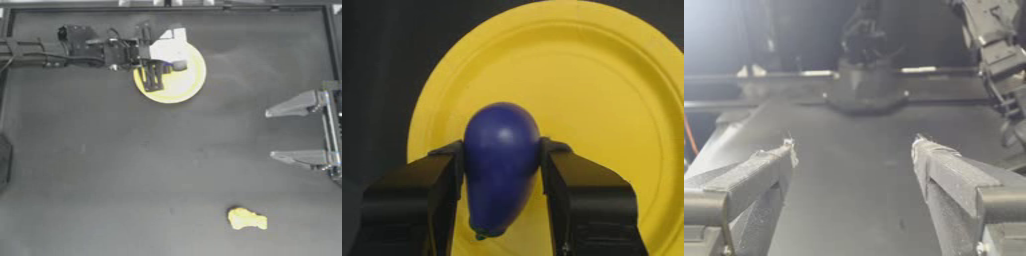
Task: Put purple eggplant on plate
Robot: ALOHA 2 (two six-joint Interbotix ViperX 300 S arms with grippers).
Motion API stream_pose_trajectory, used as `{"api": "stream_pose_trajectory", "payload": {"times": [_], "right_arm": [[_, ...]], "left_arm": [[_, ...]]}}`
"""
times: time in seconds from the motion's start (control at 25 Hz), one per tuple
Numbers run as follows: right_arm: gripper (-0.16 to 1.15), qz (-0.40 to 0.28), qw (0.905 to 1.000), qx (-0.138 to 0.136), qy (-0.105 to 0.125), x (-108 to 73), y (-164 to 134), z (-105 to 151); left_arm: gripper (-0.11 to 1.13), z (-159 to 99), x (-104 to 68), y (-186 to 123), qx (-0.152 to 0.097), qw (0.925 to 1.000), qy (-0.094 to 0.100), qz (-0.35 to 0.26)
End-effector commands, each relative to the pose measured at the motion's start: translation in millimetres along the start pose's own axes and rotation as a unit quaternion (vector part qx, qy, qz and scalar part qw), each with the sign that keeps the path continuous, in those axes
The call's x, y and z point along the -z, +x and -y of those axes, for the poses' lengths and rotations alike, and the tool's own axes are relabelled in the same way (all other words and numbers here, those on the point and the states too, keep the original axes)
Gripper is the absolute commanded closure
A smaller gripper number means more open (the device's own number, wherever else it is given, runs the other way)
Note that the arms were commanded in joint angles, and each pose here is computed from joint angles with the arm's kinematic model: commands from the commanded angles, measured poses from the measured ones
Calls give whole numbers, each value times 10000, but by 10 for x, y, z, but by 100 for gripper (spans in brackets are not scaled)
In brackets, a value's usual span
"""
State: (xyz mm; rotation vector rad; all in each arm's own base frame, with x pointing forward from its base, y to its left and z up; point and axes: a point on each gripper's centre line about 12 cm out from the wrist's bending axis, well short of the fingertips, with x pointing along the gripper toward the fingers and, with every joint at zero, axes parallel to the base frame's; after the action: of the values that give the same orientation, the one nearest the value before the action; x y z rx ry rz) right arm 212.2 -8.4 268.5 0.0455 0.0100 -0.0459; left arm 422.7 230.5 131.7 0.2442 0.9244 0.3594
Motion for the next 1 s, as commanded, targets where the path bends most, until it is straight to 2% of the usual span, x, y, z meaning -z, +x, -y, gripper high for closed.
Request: {"api": "stream_pose_trajectory", "payload": {"times": [0.04, 0.28, 0.36, 0.52, 0.72, 1.0], "right_arm": [[-1, 85, 10000, 10, 15, -58, 23, 2], [-1, 85, 10000, 10, 8, -55, 19, 2], [-1, 85, 10000, 10, 15, -55, 19, 2], [-1, 85, 10000, 10, 15, -55, 19, 2], [-1, 85, 10000, 10, 8, -55, 19, 2], [-1, 77, 10000, 11, 7, -49, 18, 2]], "left_arm": [[52, -81, -183, -132, -101, 9996, -26, 270], [3, -114, -188, -127, -61, 9991, -362, 231], [-5, -134, -176, -121, -65, 9989, -416, 193], [1, -146, -192, -146, -80, 9989, -420, 205], [0, -192, -256, -251, -137, 9986, -412, 300], [0, -304, -450, -606, -288, 9965, -442, 648]]}}
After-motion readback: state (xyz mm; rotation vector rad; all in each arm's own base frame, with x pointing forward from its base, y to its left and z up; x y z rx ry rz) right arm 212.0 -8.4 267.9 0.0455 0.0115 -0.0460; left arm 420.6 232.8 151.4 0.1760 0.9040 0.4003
